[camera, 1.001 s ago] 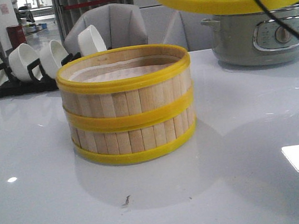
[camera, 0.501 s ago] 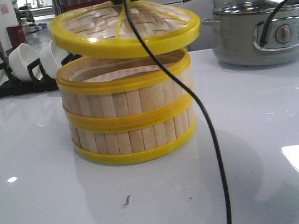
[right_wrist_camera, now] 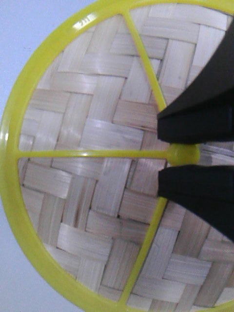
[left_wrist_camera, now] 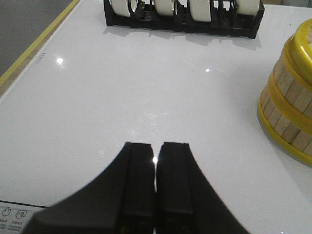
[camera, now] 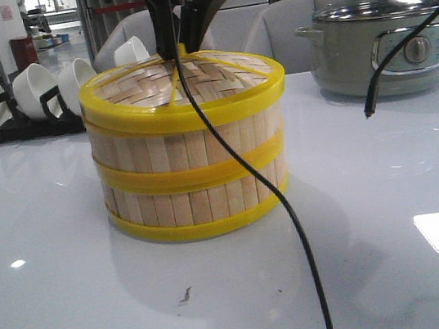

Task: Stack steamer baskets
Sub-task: 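Lower the lid onto the top basket and release it with the right gripper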

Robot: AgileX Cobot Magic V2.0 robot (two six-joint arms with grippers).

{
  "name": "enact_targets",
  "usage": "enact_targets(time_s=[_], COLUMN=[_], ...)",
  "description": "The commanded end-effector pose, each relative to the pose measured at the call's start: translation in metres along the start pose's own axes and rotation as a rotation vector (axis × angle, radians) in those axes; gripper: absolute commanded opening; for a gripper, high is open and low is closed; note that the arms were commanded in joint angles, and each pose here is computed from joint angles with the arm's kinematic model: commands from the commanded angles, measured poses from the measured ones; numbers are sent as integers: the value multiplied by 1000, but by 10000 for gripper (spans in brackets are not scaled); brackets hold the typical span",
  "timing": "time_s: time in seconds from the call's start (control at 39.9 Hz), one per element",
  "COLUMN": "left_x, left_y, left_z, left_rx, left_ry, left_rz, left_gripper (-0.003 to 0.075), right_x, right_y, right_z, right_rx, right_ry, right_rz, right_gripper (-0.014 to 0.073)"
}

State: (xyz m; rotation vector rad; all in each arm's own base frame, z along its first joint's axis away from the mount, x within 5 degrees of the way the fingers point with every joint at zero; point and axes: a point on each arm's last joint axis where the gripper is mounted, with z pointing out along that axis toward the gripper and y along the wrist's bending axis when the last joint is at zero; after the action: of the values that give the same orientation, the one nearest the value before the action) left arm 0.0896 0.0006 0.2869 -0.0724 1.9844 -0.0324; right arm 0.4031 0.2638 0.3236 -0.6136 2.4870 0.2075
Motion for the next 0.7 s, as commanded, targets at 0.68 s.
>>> enact_targets(time_s=[0.68], left_x=[-16], left_y=[-2], left_z=[-4], left_rx=[17], left_ry=[-107], left_rz=[-5], left_gripper=[85], right_x=[-21], right_y=[0], right_z=[-41], right_rx=[-5], right_ry=[-207], right_rz=[-12], right_gripper=[57])
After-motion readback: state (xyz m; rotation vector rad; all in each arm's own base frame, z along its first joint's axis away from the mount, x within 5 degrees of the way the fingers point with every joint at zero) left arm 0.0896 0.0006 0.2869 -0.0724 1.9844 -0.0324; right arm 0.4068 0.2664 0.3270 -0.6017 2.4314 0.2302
